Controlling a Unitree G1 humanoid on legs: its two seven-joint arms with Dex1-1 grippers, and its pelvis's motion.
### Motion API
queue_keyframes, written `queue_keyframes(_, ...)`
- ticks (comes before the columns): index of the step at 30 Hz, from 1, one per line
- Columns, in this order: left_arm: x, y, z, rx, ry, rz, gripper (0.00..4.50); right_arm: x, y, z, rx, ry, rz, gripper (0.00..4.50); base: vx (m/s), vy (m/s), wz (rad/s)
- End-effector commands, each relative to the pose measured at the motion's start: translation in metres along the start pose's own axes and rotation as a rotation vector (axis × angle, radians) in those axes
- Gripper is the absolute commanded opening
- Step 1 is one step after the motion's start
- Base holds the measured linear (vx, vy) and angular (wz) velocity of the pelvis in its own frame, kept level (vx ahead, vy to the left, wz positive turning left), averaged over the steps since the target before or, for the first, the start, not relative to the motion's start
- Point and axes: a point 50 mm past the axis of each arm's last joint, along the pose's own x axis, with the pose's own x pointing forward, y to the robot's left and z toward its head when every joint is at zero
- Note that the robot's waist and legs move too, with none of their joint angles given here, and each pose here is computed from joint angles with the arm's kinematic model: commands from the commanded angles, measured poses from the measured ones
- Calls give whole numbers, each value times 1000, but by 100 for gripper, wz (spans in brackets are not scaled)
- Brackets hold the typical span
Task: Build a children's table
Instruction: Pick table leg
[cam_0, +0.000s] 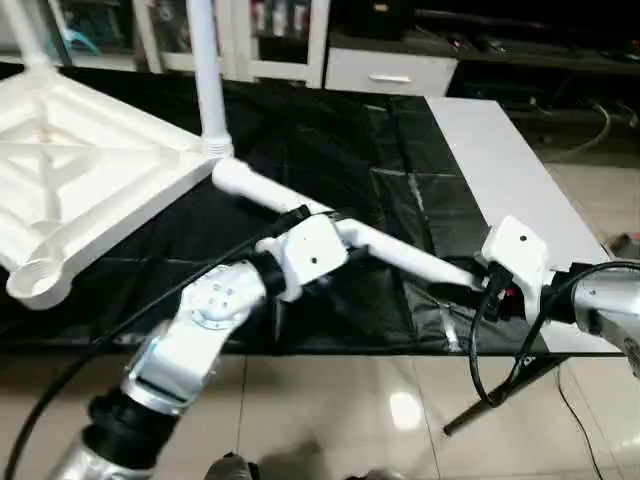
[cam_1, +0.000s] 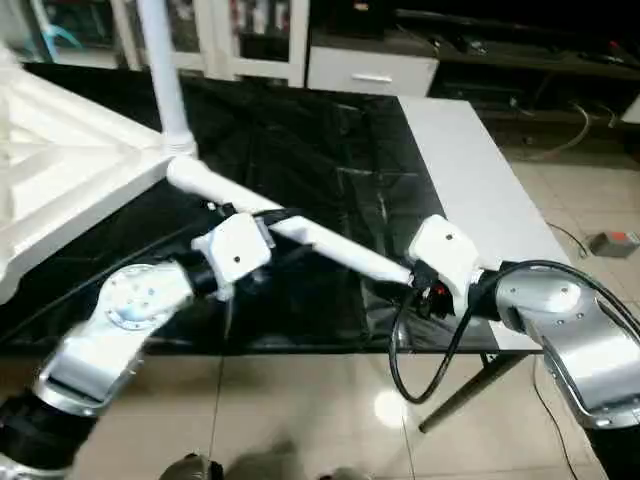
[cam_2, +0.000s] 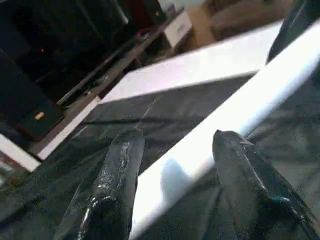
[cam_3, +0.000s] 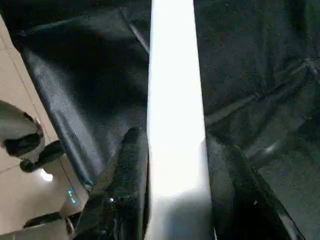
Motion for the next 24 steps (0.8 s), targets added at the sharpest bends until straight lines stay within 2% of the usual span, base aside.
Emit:
queue_keyframes(1,1,3,0,132,37,-59,255,-5,-8,9,-59,6,-20,122,0,0,0)
queue_keyframes(3,1,15,-1,231,74,-26,255,-7,-13,16,-89,2,-31,122,0,0,0)
queue_keyframes(6,1,18,-2,287,89,-47,255,-8,-16,23,-108,-9,-36,122,0,0,0)
queue_keyframes(7,1,16,-6,319,111,-116,255,-8,-14,26,-131,-3,-20,122,0,0,0)
queue_keyframes(9,1,19,-7,344,124,-124,255,-7,-12,27,-139,2,1,122,0,0,0)
queue_keyframes(12,6,29,-5,384,120,-72,255,-5,-8,29,-150,6,39,122,0,0,0)
queue_keyframes(13,8,29,-4,378,115,-73,275,-4,-6,30,-153,1,45,122,0,0,0)
queue_keyframes(17,10,27,-3,303,85,-94,294,-1,-4,35,-161,-15,50,122,0,0,0)
queue_keyframes(19,12,28,-3,306,90,-82,319,0,-3,36,-165,-18,55,122,0,0,0)
queue_keyframes(20,13,28,-6,342,103,-88,330,0,-3,39,-174,-23,51,122,0,0,0)
queue_keyframes(24,13,26,-14,393,141,-129,351,-2,-3,42,-187,-23,50,122,0,0,0)
